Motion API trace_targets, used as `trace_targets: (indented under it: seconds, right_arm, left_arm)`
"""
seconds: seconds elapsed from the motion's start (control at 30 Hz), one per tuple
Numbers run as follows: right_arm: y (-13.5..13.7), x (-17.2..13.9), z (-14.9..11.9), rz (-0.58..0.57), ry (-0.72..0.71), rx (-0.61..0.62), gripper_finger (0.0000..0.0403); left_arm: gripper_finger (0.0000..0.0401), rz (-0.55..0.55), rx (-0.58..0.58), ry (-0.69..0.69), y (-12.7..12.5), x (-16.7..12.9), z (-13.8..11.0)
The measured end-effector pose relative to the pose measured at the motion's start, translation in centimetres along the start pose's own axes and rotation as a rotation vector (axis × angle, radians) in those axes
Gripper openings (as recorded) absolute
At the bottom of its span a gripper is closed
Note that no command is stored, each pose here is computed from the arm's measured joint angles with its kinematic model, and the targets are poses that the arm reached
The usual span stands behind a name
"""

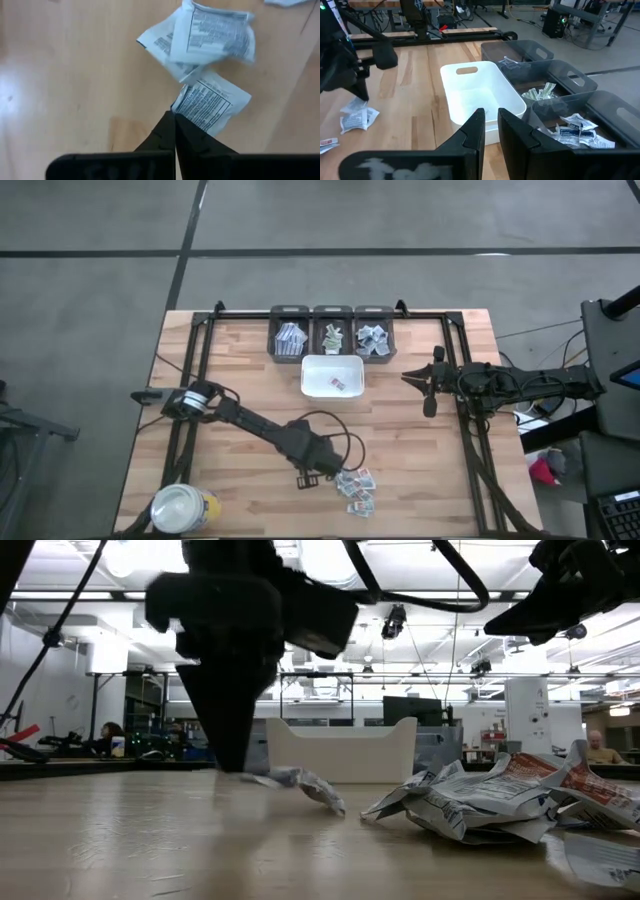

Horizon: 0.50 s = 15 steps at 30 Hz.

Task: Pick & Place First Aid Supplies
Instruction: Put the white alcohol pad into the right black bin

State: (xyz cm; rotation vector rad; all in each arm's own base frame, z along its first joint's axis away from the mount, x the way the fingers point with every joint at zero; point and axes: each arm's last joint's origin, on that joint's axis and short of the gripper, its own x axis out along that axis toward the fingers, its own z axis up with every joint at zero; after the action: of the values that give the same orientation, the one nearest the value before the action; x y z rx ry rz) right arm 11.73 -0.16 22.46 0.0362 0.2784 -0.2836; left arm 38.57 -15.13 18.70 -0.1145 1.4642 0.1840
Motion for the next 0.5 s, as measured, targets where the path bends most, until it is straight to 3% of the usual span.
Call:
trace_targets:
  seconds: [0.27,0.5]
  right_arm:
    - [0.0,0.0,0.0,0.0,0.0,-0.002,0.0052]
    - [0.0,0.0,0.0,0.0,0.0,-0.005,0.0052]
  left_arm:
    - [0.0,0.042,0.064,0.053,-0.6,-2.5,-0.6]
    - [0.0,0.006,0.131,-0.014,-1.2,-4.6,0.1]
